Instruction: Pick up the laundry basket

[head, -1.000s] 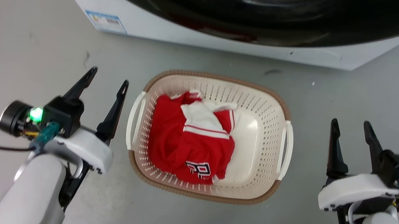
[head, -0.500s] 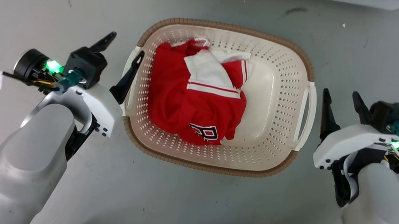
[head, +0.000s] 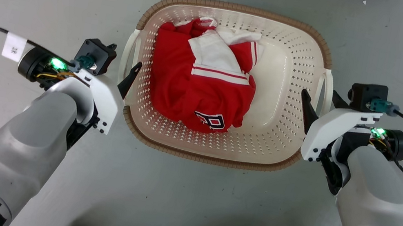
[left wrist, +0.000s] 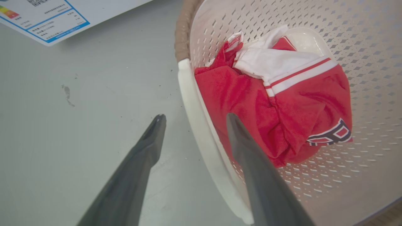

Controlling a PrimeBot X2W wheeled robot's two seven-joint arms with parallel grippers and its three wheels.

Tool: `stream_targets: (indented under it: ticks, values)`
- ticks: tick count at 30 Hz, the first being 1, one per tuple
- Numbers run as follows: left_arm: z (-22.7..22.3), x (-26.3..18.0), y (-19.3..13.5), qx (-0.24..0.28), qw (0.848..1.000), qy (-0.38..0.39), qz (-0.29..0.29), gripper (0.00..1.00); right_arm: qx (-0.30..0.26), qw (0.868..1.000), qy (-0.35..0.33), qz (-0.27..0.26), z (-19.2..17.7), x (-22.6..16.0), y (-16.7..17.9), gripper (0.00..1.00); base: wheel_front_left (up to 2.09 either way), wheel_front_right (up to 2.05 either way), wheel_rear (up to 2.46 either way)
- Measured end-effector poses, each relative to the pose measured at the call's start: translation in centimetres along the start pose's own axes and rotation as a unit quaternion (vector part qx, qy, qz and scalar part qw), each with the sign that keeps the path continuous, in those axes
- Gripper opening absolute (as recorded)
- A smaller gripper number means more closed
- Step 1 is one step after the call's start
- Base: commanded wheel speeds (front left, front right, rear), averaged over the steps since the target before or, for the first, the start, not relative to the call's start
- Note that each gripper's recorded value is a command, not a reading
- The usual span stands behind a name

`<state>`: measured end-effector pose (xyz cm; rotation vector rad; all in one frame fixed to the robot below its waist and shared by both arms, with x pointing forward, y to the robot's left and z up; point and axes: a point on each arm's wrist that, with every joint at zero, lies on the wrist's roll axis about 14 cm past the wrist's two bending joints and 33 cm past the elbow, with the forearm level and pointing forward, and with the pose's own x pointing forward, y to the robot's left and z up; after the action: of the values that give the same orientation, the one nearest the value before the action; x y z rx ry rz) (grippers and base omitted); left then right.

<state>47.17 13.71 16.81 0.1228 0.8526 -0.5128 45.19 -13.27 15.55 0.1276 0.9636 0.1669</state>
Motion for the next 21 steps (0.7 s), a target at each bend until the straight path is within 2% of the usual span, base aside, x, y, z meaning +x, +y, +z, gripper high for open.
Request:
stream_targets:
  ticks: [12, 21]
  values:
    - [-1.8, 1.2, -0.7, -0.047, 0.996, 0.070, -0.030, 1.00, -0.012, 0.995, 0.100, 0.007, -2.7, 1.7, 0.3, 1.00, 0.00, 0.00, 0.00]
    - [-3.0, 1.4, -0.7, -0.058, 0.991, 0.110, -0.044, 1.00, -0.018, 0.991, 0.130, 0.013, -3.3, 2.2, 0.5, 1.00, 0.00, 0.00, 0.00]
